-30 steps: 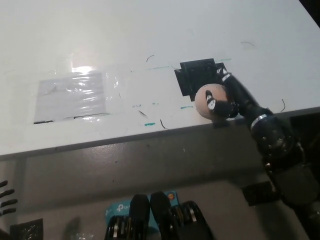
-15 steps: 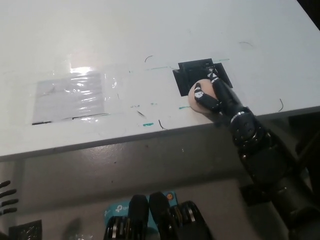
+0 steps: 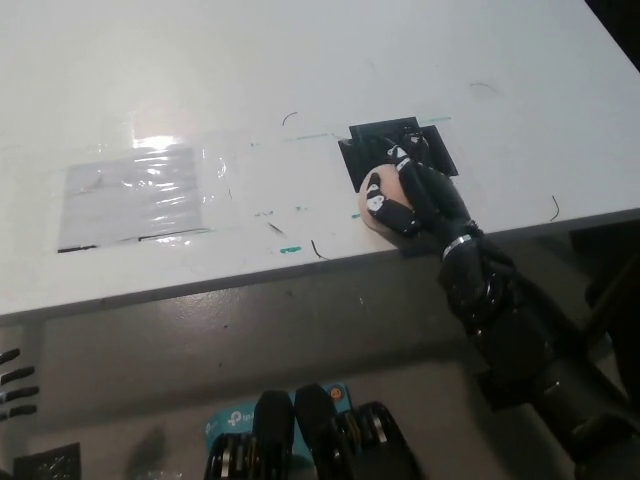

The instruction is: The robot uses its right hand to grab and squeeze a pink dumpling toy kept on the black mask on the desk

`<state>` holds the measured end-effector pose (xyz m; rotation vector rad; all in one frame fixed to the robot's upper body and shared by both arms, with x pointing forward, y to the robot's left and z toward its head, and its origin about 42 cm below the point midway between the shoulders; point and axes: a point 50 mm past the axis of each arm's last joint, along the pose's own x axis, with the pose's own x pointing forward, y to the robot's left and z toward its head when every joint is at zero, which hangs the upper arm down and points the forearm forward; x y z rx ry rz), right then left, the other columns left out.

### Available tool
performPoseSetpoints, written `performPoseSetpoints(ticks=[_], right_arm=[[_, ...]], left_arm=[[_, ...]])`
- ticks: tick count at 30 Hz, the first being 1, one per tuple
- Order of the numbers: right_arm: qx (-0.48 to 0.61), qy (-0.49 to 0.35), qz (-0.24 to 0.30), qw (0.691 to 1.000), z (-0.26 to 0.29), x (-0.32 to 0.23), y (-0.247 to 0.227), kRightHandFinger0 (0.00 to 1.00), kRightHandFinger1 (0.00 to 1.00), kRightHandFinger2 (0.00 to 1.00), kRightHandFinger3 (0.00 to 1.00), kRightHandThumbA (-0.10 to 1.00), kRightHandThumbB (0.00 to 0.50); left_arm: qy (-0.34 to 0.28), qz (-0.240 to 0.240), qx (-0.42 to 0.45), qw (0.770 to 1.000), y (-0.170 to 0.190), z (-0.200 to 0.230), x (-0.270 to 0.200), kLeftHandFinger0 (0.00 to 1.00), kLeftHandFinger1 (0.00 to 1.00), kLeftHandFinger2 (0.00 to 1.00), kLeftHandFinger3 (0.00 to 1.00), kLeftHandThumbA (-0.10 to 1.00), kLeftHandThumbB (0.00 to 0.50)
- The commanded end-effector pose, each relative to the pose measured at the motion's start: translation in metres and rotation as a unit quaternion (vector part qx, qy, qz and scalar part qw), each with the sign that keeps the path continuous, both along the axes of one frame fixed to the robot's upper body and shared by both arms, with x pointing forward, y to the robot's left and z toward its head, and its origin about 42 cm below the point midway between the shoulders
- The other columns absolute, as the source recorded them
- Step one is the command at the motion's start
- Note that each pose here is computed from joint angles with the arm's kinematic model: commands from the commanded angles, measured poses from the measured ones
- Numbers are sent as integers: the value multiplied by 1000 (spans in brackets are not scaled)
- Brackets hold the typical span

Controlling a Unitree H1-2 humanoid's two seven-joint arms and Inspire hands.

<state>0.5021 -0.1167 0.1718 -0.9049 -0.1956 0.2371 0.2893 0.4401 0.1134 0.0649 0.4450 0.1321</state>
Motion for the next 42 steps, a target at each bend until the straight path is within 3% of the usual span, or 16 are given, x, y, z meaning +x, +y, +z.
performPoseSetpoints(ticks=[1, 2, 4, 6, 9, 10, 14, 15, 17, 19, 26, 28, 33, 37, 39, 42], right_arm=[[11, -97, 45, 994, -32, -29, 19, 0, 257, 537, 121, -100, 0], [12, -156, 37, 987, -27, -29, 14, 0, 321, 710, 306, -100, 0], [31, -183, 36, 982, -22, -28, 11, 0, 321, 709, 512, -100, 0], [45, -227, 17, 973, -4, -22, 4, 0, 258, 723, 565, -100, 0], [76, -258, 7, 963, 9, -17, -1, 0, 151, 586, 423, -100, 0], [86, -279, 6, 956, 22, -14, -6, 76, 114, 553, 428, -100, 0], [103, -337, 2, 936, 49, -8, -14, 0, 18, 479, 413, -100, 0], [109, -340, 0, 934, 52, -7, -15, 143, 2, 466, 397, -100, 0], [109, -360, -8, 926, 61, -6, -17, 4, 0, 483, 384, -100, 67], [90, -382, -14, 920, 68, -4, -20, 0, 106, 657, 430, -100, 89], [118, -429, -20, 896, 120, 4, -27, 0, 293, 628, 533, -100, 80], [120, -443, -28, 888, 127, 6, -29, 12, 231, 545, 407, -100, 184], [119, -434, -28, 893, 117, 3, -25, 0, 219, 563, 387, -100, 212], [116, -429, -22, 895, 112, 3, -24, 0, 229, 572, 383, -100, 223], [121, -424, -17, 897, 110, 4, -23, 0, 121, 464, 360, -100, 142], [116, -419, -19, 900, 110, 5, -22, 0, 84, 464, 349, -100, 151]], left_arm=[[-15, -4, 11, 1000, 8, 18, 6, 703, 726, 800, 866, 1000, 92], [-15, -3, 12, 1000, 8, 18, 6, 664, 705, 766, 827, 1000, 93], [-15, -3, 14, 1000, 8, 17, 5, 658, 703, 773, 834, 1000, 102], [-15, -3, 10, 1000, 7, 17, 5, 700, 723, 793, 860, 1000, 103], [-15, -5, 11, 1000, 7, 17, 4, 703, 726, 800, 902, 1000, 99], [-15, -1, 14, 1000, 7, 17, 4, 692, 721, 782, 884, 1000, 101], [-12, -1, 12, 1000, 6, 15, 2, 701, 737, 826, 905, 1000, 103], [-13, -1, 12, 1000, 5, 15, 2, 711, 745, 829, 908, 1000, 95], [-14, 1, 8, 1000, 5, 14, 1, 739, 754, 826, 895, 1000, 101], [-14, -1, 7, 1000, 4, 14, 1, 737, 755, 825, 894, 1000, 98], [-16, -3, 10, 1000, 6, 13, 1, 708, 750, 809, 885, 1000, 107], [-14, -4, 9, 1000, 7, 14, 2, 706, 746, 812, 875, 1000, 117], [-13, 0, 8, 1000, 7, 15, 2, 707, 736, 807, 865, 1000, 110], [-17, 0, 12, 1000, 8, 18, 4, 693, 715, 798, 864, 1000, 112], [-20, -4, 10, 1000, 9, 18, 6, 706, 734, 817, 887, 1000, 124], [-21, -4, 12, 1000, 8, 21, 7, 706, 735, 814, 875, 1000, 117]])
